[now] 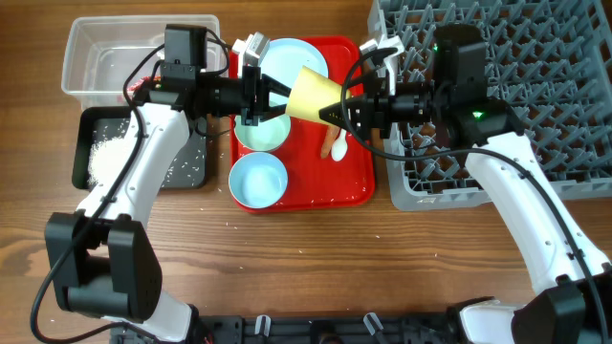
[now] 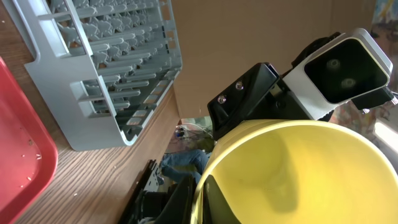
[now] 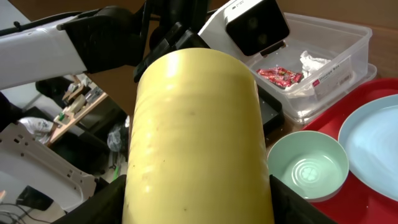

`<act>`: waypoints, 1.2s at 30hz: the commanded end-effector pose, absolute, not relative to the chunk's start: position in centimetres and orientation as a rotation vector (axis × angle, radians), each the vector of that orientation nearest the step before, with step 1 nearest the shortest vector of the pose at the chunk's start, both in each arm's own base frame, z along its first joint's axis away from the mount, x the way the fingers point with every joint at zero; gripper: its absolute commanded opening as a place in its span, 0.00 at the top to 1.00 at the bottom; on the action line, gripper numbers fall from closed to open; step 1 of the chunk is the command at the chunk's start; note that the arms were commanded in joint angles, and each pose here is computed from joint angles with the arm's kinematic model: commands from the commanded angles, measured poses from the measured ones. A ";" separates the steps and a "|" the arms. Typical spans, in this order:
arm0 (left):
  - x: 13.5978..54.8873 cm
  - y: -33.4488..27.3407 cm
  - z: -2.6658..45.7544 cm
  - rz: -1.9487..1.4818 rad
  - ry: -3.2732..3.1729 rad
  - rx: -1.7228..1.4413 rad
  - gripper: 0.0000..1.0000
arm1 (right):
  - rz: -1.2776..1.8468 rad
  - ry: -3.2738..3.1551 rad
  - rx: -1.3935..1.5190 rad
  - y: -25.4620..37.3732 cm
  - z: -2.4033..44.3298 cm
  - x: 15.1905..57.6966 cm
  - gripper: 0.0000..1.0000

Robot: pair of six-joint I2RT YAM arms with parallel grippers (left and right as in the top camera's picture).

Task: Sort waste into correct bins and load items into the dishwasher rack
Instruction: 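Hand the yellow cup from left gripper to right gripper, then place the yellow cup into the dish rack with right gripper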

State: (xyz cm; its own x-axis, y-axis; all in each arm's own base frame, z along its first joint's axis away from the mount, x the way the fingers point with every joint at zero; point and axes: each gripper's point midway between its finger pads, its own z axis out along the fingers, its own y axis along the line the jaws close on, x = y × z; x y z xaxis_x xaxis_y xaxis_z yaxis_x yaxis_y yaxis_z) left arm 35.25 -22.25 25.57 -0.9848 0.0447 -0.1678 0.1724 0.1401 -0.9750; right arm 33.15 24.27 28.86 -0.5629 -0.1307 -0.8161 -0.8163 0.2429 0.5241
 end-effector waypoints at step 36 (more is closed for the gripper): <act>39.2 -20.6 22.0 -1.528 2.415 0.025 0.63 | 0.827 2.366 -0.144 10.6 25.2 36.4 0.39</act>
State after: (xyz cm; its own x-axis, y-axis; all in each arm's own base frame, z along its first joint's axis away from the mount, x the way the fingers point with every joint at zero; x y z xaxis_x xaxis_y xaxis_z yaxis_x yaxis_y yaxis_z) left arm 37.19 -21.68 23.40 -0.9834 -0.0462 -0.1752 0.1553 0.2835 -0.9463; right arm 36.09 14.10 23.84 -0.8342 0.0591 -0.5483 -0.3982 0.6232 0.6731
